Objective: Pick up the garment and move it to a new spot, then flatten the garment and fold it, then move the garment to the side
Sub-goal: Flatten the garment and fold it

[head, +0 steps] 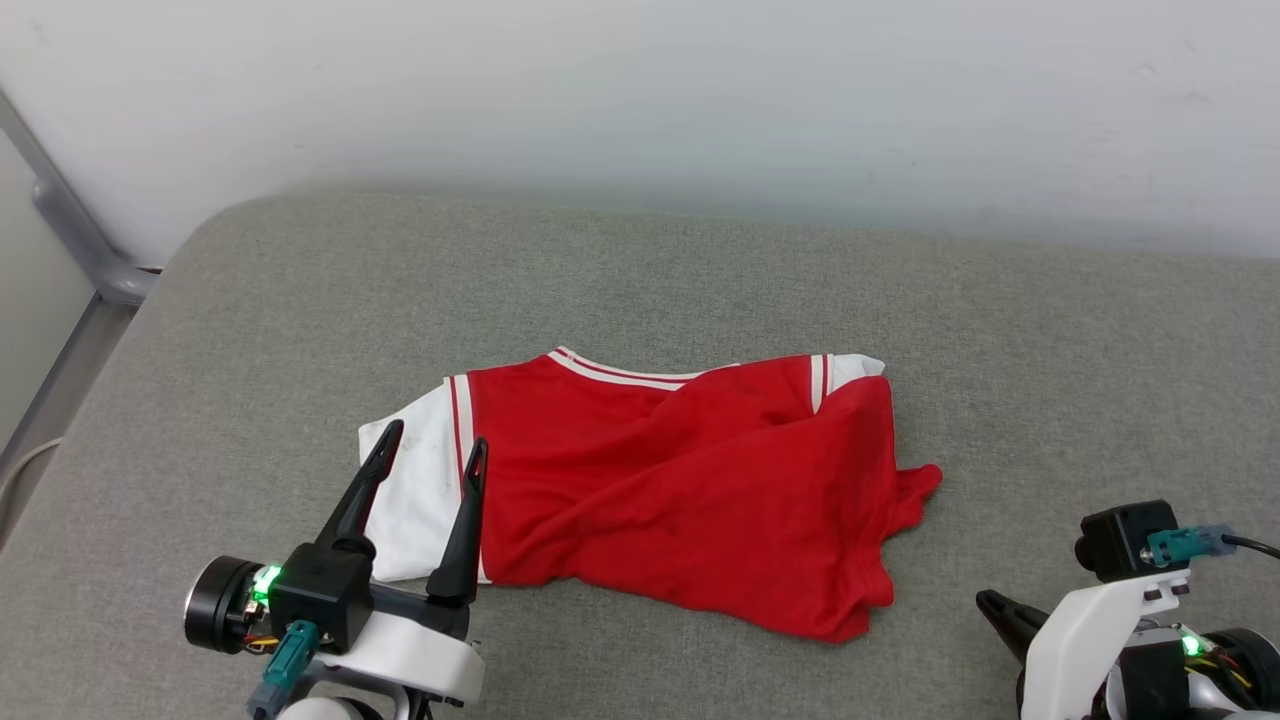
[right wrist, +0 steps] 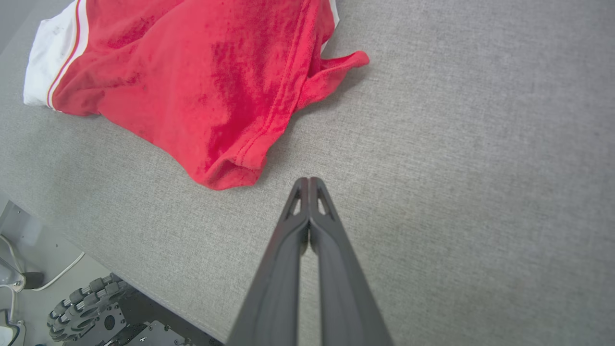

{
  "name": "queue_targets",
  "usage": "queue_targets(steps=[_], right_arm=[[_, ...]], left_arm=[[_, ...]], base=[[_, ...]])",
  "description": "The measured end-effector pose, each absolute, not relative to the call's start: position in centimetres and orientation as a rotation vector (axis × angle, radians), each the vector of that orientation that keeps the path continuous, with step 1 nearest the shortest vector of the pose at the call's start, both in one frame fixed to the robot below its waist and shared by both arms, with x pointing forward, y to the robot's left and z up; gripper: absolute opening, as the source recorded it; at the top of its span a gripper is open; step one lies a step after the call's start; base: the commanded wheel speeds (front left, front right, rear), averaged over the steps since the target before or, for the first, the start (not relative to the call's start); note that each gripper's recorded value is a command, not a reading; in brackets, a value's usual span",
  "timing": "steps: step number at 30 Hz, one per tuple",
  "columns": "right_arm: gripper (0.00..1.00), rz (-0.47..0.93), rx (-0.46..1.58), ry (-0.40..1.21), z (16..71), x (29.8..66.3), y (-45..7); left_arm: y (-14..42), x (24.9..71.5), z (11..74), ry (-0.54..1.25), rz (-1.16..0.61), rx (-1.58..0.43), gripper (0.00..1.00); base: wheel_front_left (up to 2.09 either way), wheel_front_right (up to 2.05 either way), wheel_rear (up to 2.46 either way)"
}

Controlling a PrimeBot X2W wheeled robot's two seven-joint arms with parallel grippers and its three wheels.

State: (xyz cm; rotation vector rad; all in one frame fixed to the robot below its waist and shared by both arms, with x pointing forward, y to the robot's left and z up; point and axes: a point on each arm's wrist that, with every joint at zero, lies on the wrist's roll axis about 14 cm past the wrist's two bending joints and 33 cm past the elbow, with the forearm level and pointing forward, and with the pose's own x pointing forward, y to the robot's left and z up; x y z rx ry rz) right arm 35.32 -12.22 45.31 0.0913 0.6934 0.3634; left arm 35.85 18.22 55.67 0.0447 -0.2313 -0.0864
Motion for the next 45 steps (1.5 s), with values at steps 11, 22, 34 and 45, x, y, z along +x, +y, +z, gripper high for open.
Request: queue_targets(steps=[11,22,34,45], right_arm=[[1.0,0.404,0.031,0.679,46.3,36.8,-11.2],[1.0,0.573,-0.137,0.834,44.5,39.0,-6.7],[1.0,0.653,-0.251,1.062,38.9,39.5,-4.4],[0.0,0.674,-0.258,1.12,36.6,39.5,-4.2]], left_arm=[[18.1,35.7,55.2,-0.217,-0.09,0.043,1.0],[19.4,35.6,54.1,-0.18,-0.042,0.032,1.0],[21.8,34.6,52.9,-0.132,0.04,0.039,1.0],[22.5,34.7,52.6,-0.12,0.069,0.039,1.0]], base=[[0.0,0.0,0.0],[0.0,0.0,0.0],[0.0,0.0,0.0],[0.0,0.0,0.0]])
